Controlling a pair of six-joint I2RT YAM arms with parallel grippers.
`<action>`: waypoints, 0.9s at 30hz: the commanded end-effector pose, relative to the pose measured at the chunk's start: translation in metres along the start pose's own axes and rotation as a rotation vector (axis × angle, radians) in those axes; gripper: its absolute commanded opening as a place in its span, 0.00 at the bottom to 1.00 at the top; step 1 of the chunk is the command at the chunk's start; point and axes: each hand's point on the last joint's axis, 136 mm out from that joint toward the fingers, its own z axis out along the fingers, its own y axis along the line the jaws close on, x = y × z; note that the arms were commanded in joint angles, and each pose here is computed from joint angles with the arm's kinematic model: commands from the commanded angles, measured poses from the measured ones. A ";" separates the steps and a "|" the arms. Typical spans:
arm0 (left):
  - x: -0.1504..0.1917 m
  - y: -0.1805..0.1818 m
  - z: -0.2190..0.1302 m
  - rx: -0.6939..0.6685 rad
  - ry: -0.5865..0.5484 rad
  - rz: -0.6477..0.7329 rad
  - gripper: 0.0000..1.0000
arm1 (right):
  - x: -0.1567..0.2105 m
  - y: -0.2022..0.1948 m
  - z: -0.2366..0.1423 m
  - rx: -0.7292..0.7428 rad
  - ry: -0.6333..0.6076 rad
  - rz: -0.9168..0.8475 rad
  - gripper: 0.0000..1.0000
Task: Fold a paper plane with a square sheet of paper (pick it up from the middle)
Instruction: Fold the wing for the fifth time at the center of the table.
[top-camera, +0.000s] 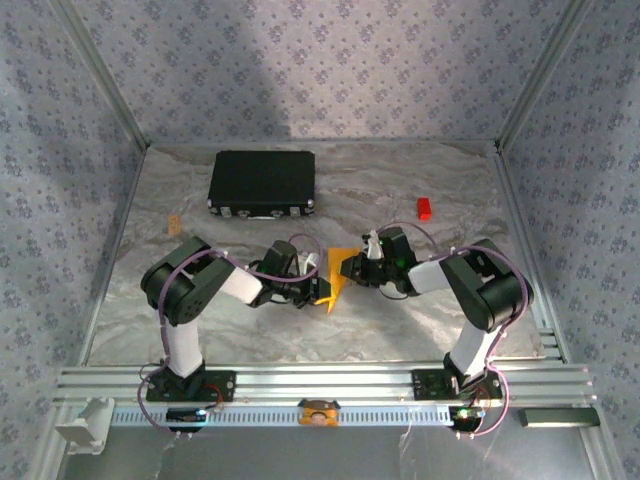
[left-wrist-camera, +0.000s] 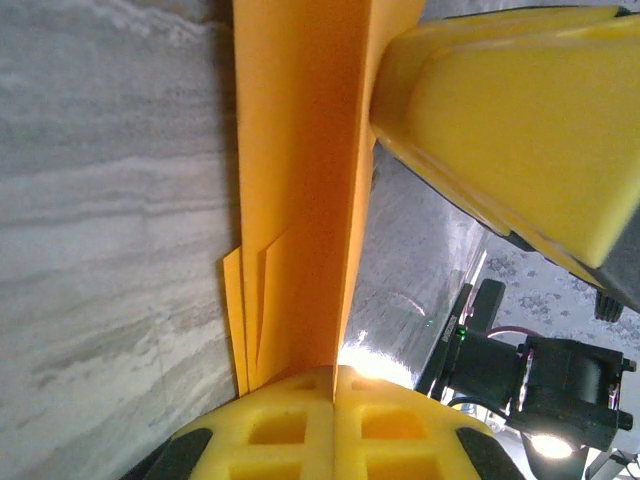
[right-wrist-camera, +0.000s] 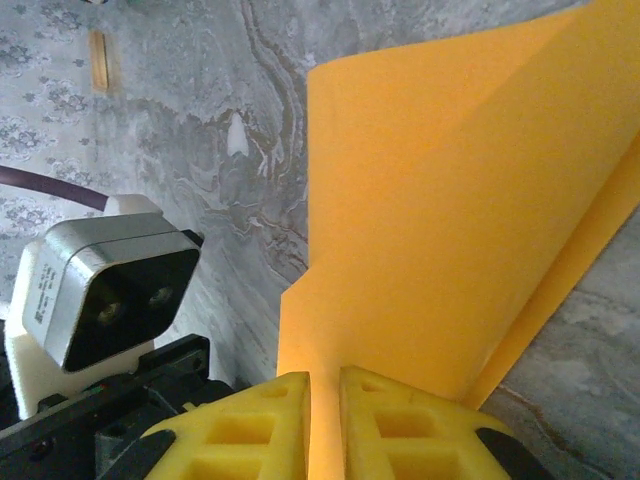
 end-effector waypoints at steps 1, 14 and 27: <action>0.008 0.066 -0.004 -0.215 -0.022 -0.168 0.00 | 0.003 -0.017 0.004 0.073 0.025 0.058 0.17; 0.007 0.058 -0.006 -0.222 -0.019 -0.128 0.10 | 0.016 -0.048 0.005 0.226 0.065 0.118 0.16; 0.021 0.030 -0.008 -0.259 0.074 -0.022 0.18 | 0.021 -0.054 0.006 0.284 0.090 0.120 0.15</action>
